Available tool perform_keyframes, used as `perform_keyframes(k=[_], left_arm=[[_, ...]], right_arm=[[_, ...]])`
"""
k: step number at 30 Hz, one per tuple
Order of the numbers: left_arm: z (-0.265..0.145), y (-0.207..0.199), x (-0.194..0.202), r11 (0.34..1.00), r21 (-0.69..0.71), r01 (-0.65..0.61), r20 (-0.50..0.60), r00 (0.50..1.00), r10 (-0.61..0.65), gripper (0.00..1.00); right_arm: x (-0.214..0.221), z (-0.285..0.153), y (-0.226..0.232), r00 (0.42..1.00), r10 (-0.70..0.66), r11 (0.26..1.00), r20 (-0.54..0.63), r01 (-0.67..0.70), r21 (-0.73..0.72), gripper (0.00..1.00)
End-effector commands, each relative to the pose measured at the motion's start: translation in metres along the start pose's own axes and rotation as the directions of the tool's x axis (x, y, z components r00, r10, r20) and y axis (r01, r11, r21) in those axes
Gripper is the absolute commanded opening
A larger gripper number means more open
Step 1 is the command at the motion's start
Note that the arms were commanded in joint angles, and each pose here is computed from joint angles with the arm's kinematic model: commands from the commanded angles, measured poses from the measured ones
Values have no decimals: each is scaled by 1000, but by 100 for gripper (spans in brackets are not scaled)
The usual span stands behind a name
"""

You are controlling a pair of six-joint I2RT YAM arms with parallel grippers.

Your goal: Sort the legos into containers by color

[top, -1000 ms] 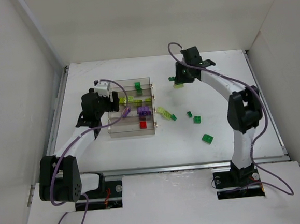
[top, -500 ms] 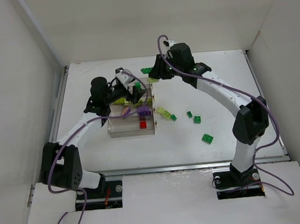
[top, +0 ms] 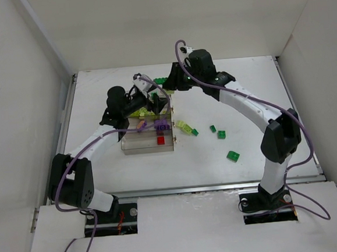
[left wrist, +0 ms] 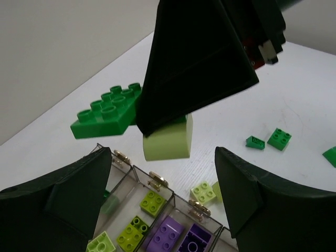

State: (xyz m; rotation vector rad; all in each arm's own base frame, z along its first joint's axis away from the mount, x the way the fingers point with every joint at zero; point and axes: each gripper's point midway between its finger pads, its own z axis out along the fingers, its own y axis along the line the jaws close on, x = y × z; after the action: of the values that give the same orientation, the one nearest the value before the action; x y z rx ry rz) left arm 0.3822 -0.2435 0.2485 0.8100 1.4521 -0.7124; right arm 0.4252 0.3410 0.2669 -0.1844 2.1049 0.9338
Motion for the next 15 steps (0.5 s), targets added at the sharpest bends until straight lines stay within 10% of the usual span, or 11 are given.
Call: perform_keyframes(k=[1, 8, 15], left_arm=[[6, -1, -49, 1000, -1, 6, 135, 991, -6, 77], [7, -8, -54, 999, 23, 40, 150, 988, -43, 66], [9, -1, -50, 996, -18, 84, 156, 985, -80, 19]], right_arm=[[-27, -10, 33, 996, -21, 996, 89, 28, -83, 0], [-27, -8, 34, 996, -21, 995, 84, 29, -91, 0], [-22, -4, 39, 997, -44, 992, 64, 51, -111, 0]])
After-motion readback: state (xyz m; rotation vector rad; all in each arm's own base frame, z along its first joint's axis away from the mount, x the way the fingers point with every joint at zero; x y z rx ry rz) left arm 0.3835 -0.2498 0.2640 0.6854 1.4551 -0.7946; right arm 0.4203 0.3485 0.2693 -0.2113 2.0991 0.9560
